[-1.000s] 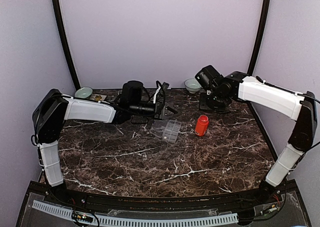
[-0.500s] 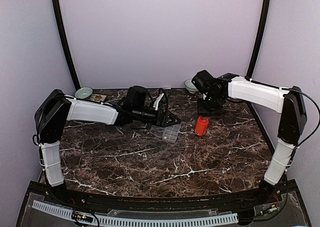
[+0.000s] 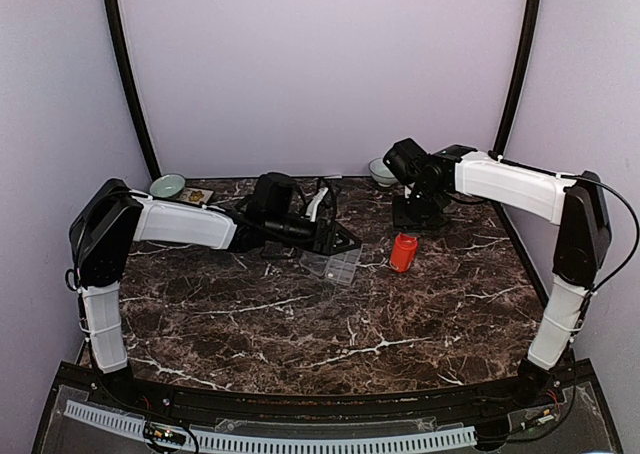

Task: Sort the pills into containers
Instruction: Place the lid of the pill bottle on the pill bottle.

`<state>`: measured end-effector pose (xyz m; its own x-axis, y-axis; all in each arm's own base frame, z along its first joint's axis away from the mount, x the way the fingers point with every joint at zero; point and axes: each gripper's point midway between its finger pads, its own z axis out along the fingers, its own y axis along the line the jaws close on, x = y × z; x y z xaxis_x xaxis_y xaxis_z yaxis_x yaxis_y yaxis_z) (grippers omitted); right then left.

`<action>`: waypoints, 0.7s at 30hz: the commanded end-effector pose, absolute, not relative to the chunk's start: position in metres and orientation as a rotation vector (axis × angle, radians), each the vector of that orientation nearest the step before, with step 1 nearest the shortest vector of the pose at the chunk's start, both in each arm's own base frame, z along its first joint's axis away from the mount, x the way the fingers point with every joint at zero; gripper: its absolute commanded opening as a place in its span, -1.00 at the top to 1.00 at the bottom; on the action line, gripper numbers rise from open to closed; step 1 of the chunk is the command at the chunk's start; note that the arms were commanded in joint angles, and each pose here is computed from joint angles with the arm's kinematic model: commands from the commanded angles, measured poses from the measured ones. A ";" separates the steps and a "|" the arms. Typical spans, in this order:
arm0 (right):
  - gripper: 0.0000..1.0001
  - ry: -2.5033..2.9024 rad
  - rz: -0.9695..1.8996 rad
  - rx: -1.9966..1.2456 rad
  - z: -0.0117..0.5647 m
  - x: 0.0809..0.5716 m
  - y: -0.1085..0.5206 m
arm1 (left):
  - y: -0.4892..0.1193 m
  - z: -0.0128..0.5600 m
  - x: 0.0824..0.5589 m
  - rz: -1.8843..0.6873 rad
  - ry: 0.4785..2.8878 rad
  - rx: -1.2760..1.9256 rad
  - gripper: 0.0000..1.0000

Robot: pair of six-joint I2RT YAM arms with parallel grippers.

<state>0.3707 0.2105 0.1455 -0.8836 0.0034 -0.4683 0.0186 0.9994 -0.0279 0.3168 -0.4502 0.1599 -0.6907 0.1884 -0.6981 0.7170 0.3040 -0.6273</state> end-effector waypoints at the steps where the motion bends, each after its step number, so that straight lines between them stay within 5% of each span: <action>1: 0.03 2.670 -0.046 0.011 0.139 0.372 0.209 | -0.452 0.177 0.316 -1.376 2.025 0.825 -0.24; 21: -0.02 2.694 -0.045 0.013 0.122 0.368 0.209 | -0.450 0.175 0.315 -1.365 2.033 0.826 -0.24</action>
